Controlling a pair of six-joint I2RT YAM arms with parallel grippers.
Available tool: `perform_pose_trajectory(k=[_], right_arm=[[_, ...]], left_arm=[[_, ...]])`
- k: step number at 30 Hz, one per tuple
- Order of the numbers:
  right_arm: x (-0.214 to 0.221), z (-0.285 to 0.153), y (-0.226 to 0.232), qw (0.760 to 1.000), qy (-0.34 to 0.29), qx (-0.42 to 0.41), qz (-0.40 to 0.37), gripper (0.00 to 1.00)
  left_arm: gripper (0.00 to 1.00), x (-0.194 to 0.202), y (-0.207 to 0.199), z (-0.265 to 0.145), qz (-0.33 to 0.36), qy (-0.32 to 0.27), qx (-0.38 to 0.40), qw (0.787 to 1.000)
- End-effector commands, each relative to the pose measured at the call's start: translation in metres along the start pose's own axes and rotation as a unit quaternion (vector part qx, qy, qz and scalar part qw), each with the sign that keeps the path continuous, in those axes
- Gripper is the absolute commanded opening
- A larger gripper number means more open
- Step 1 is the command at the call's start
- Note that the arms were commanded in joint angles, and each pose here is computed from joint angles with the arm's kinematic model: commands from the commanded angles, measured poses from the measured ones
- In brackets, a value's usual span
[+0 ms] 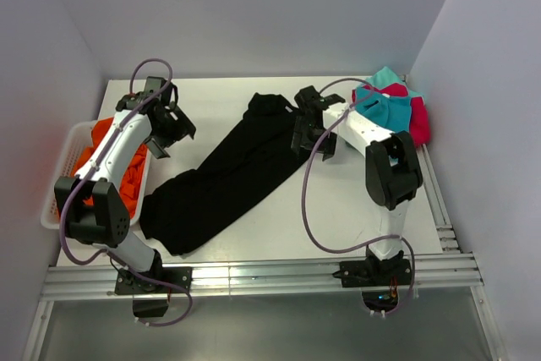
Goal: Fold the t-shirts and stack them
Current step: Fold the tshirt
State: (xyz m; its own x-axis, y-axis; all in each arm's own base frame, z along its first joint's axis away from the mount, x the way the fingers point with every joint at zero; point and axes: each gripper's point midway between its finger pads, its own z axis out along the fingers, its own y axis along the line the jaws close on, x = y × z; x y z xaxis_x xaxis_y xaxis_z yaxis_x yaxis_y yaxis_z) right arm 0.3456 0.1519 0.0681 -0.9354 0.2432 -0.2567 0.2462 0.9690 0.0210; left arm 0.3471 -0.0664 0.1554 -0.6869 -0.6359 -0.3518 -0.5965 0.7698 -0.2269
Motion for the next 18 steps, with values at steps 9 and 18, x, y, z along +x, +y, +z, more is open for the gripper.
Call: perform_pose_trajectory(k=[9,18], right_arm=[[-0.031,0.036,0.016,0.999,0.008,0.034,-0.01,0.86],[-0.043,0.067,0.019,0.998,0.012,0.068,-0.015,0.57]], left_arm=[[0.89,0.0,0.016,-0.044,-0.008,-0.038,0.019,0.999],[0.89,0.006,0.035,-0.049,-0.008,-0.039,0.004,0.999]])
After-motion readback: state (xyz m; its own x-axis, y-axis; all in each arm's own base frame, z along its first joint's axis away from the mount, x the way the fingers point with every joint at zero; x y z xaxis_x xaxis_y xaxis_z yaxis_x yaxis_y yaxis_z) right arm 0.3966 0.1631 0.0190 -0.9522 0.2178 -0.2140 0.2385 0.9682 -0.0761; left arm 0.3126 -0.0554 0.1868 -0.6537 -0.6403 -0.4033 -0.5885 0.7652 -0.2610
